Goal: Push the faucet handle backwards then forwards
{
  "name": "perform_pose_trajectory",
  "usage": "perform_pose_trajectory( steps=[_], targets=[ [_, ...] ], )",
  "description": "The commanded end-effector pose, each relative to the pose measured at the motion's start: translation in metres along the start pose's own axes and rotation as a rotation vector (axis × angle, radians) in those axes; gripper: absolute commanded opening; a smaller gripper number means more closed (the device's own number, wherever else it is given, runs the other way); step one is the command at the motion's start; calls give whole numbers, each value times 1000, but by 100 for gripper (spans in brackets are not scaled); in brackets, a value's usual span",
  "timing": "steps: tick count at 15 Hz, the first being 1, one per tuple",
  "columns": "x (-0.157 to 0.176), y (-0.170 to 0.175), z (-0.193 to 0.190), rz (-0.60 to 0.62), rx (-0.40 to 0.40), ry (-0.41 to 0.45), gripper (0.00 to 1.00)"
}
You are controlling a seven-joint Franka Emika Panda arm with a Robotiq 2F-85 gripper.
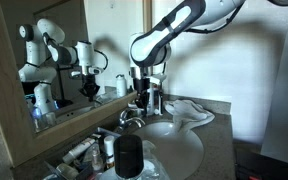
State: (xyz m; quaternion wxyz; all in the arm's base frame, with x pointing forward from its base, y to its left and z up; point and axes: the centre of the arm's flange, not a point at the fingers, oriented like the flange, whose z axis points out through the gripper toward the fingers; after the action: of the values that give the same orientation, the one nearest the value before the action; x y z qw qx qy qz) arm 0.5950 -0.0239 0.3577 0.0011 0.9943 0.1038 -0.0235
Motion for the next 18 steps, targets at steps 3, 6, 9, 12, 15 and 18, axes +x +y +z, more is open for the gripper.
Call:
perform_pose_trajectory(
  steps=[3,6,9,12,15,18],
  targets=[
    [-65,-5,-36,-16,50,-162,30],
    [-79,-11,-59,-14,50,-148,45],
    [-90,-20,-83,-19,34,-97,69],
    [-99,-30,-104,-30,13,-48,91],
    [-104,-39,-117,-33,-22,-17,100],
    [-108,-44,-125,-42,-27,5,100]
  ],
)
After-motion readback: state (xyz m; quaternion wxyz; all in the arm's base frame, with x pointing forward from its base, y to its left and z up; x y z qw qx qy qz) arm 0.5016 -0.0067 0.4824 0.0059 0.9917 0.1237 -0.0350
